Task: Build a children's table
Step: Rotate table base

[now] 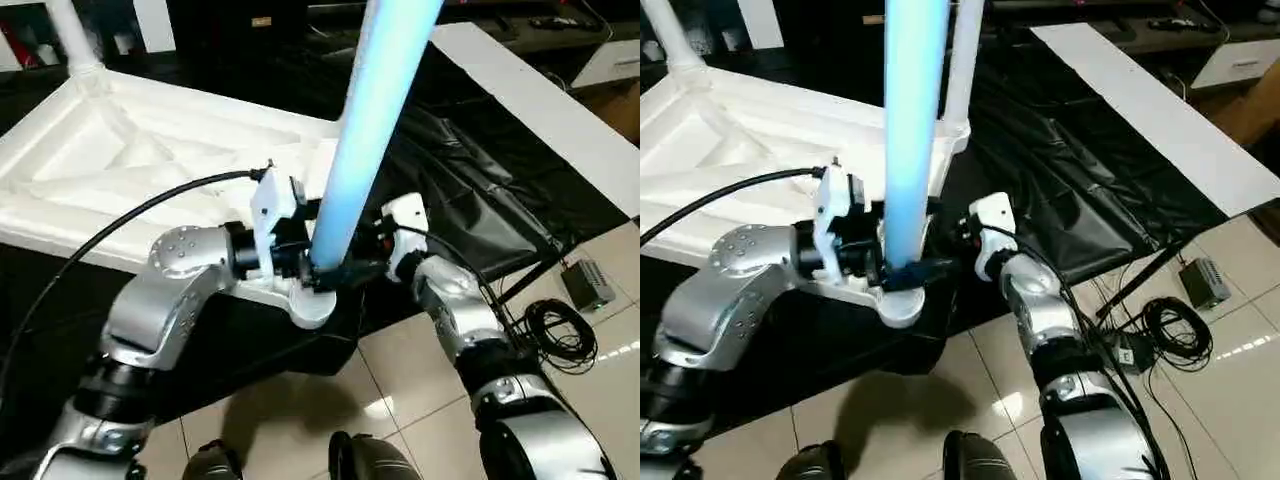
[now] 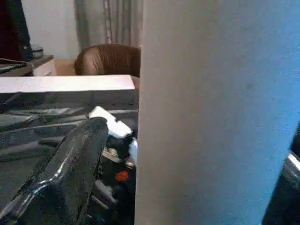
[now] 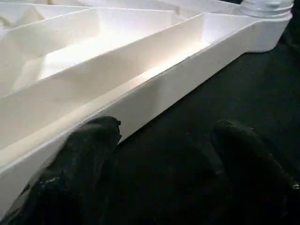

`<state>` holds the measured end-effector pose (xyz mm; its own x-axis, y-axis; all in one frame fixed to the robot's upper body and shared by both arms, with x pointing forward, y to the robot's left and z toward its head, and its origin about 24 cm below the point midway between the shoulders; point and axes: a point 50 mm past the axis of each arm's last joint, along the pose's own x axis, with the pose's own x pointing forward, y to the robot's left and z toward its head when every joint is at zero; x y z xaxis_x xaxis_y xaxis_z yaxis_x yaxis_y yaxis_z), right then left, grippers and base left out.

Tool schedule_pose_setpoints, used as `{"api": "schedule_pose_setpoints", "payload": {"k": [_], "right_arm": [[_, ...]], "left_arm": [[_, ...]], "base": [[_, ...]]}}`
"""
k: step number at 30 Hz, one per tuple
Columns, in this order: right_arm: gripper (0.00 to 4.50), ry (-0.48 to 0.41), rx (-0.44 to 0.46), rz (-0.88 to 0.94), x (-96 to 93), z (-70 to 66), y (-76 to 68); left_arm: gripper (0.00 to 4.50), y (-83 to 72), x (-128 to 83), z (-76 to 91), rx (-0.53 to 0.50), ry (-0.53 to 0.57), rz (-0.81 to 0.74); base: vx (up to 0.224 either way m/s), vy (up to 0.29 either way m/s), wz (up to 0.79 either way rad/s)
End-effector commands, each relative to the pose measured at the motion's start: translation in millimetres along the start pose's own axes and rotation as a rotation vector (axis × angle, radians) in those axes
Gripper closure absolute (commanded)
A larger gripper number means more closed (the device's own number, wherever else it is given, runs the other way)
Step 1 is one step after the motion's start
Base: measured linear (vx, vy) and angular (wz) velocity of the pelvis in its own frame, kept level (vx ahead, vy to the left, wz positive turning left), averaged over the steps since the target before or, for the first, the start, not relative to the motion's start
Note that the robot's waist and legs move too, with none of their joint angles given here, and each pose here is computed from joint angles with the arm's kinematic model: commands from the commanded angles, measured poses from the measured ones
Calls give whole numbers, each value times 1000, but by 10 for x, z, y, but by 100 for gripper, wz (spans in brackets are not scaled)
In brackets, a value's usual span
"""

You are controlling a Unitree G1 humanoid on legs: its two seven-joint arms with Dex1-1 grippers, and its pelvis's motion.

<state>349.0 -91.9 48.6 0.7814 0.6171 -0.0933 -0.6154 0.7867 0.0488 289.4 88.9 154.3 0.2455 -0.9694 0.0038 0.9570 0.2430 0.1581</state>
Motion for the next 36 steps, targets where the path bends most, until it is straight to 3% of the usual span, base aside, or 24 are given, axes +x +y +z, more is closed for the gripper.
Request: {"api": "schedule_pose_setpoints", "payload": {"k": [1,9,13,21,25,28,32,36], "right_arm": [[55,-5,-27,180,133,16,331],[55,-47,-31,121,124,81,229],[55,-103,-30,-4,47,183,5],[55,-153,-56,-64,-188,311,-312],[55,-161,-76,-29,-310,340,-381],[55,-128,-134,-7,-472,345,-435],[55,-114,-168,-112,-609,356,-497],[55,-91,-102,-257,-748,335,-452]], "left_arm": [[4,-42,158,17,26,-3,-33],[4,181,193,-42,73,32,126],[4,401,151,-85,161,103,300],[4,527,147,-44,217,85,393],[4,489,157,-46,178,43,346],[4,453,36,-167,89,34,285],[4,450,-122,-224,19,4,358],[4,349,-382,-347,-67,-12,522]], "base": [[0,0,0],[0,0,0],[0,0,0],[0,0,0],[0,0,0],[0,0,0],[0,0,0],[0,0,0]]}}
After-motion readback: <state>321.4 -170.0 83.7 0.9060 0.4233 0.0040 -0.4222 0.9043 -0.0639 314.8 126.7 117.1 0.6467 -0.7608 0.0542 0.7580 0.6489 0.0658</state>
